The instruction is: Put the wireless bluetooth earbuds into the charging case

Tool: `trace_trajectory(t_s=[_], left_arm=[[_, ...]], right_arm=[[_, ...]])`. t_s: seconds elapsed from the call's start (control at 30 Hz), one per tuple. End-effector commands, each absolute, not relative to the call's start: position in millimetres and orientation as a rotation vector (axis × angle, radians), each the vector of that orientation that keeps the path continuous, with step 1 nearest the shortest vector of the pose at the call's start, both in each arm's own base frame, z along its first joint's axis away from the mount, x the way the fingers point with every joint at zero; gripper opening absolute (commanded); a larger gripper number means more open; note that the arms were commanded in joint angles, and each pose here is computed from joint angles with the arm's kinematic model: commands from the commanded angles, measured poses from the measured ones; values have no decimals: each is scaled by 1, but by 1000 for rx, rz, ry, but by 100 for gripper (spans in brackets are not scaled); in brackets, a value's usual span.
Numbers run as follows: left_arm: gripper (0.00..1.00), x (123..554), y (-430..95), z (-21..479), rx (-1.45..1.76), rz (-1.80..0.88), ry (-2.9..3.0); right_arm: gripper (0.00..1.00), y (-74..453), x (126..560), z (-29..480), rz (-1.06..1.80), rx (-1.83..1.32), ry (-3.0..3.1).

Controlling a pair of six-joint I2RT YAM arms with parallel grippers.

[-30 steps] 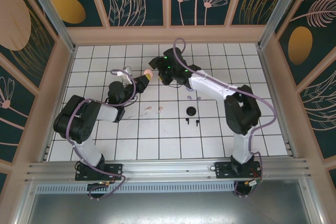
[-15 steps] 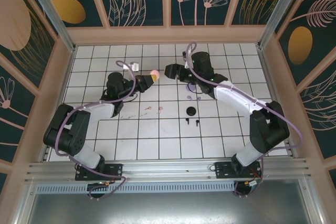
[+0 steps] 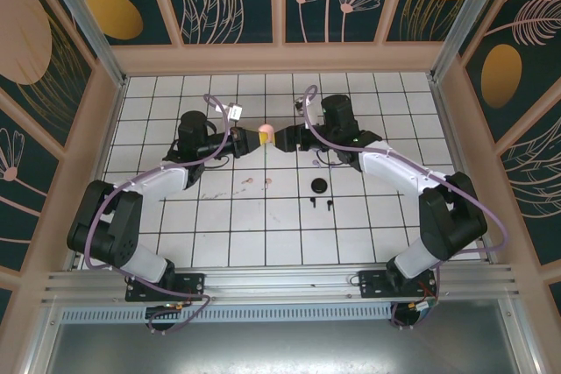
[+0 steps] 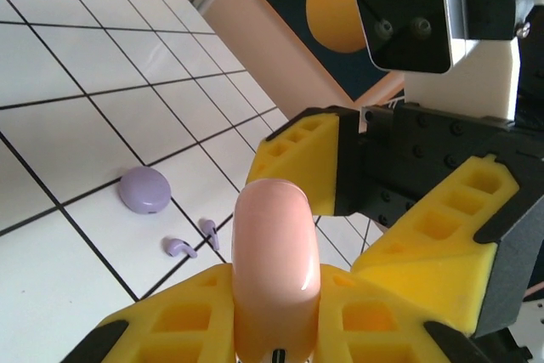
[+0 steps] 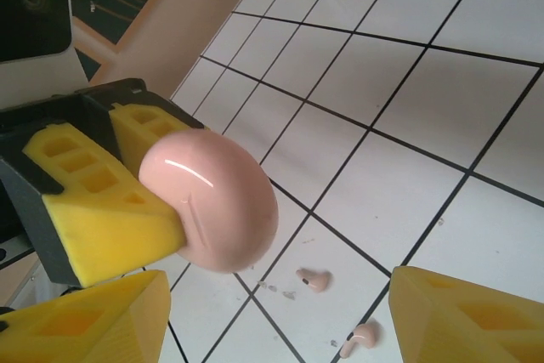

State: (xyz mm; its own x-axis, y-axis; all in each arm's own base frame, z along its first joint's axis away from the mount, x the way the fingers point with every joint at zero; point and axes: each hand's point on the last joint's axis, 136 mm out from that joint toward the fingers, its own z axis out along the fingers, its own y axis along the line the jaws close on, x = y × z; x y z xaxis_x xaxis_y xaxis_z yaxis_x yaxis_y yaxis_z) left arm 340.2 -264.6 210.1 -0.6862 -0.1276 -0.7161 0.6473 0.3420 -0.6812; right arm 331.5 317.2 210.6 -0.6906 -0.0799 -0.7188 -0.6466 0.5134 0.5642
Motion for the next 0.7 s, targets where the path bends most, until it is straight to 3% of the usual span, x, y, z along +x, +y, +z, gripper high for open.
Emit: trace_trajectory(t_s=[0.0, 0.53, 0.67], left_arm=[[0, 333, -267, 225, 527, -1427, 1869], [0, 327, -267, 245, 548, -1458, 1807], [0, 323, -266, 254, 557, -1461, 1781]], right_arm=[[68, 322, 330, 228, 1190, -637, 2043], [60, 324, 350, 188, 1139, -539, 2150], [56, 301, 369, 169, 1111, -418, 2202]])
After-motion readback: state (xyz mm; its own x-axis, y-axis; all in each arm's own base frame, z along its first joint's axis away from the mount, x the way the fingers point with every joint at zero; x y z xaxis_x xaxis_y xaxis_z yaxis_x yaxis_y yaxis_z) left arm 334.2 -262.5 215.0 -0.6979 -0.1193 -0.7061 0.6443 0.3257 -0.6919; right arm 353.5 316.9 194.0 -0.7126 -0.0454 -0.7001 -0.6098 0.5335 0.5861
